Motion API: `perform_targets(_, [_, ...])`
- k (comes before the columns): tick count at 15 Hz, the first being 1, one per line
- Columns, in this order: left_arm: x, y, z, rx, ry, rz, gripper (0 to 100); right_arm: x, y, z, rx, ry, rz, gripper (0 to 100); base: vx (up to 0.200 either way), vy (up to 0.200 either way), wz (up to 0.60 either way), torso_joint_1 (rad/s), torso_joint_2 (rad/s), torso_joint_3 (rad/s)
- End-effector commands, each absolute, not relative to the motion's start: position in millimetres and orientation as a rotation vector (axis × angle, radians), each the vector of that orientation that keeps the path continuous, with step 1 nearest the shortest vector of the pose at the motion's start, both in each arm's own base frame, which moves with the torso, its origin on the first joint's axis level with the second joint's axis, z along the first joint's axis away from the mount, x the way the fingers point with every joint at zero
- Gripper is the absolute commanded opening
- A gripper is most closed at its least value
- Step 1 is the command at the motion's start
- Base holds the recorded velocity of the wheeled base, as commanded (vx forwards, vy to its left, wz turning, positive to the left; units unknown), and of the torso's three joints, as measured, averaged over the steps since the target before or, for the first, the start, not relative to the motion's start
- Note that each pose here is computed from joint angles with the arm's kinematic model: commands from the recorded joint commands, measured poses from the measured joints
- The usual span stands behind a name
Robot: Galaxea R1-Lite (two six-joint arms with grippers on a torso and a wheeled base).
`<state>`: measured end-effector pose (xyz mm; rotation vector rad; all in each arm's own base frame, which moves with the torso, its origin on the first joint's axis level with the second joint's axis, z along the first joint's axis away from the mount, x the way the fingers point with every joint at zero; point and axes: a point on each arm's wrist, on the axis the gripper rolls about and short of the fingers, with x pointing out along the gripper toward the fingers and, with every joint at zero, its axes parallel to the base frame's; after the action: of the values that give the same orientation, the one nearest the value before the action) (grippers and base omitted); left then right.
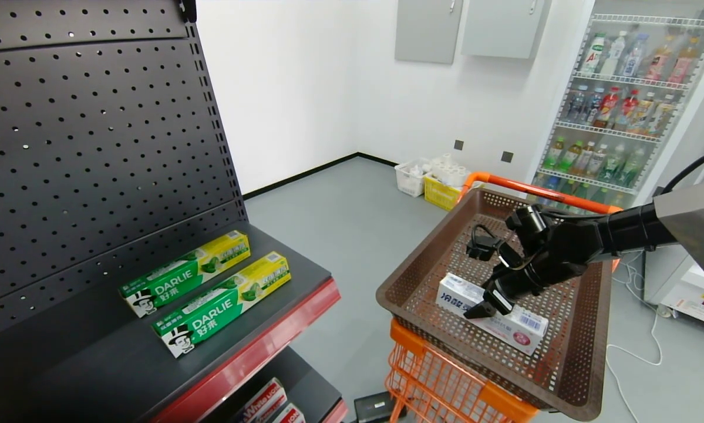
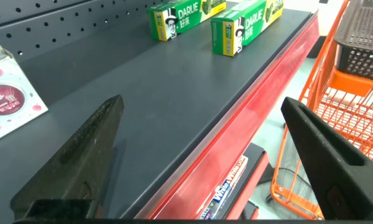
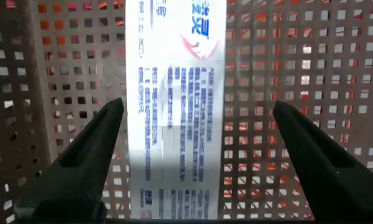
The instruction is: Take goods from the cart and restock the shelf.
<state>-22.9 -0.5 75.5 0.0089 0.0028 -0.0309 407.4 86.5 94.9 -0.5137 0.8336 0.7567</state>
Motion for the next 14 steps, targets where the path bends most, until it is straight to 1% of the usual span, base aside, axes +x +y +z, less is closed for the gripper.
perform_targets(1, [-22.9, -0.6, 75.4, 0.009, 0.003, -0.031, 100, 411.6, 88.0, 93.1, -0.515, 0.829, 0.757, 100, 0.000, 0.000, 0.00, 0.000, 0.00, 0.000])
perform_targets(12, [-22.9, -0.6, 75.4, 0.009, 0.003, -0.031, 100, 416.1, 95.0, 78.7, -0.491, 0.864, 0.765, 100, 0.000, 0.000, 0.00, 0.000, 0.00, 0.000])
perform_targets(13, [-22.9, -0.6, 75.4, 0.009, 0.003, -0.031, 100, 416.1, 95.6, 78.8, -0.490, 0.863, 0.765, 0, 0.000, 0.000, 0.00, 0.000, 0.00, 0.000])
perform_targets(14, [-22.9, -0.6, 75.4, 0.009, 0.003, -0.031, 100, 416.4, 96.3, 75.4, -0.492, 0.873, 0.766, 0, 0.000, 0.000, 0.00, 0.000, 0.00, 0.000])
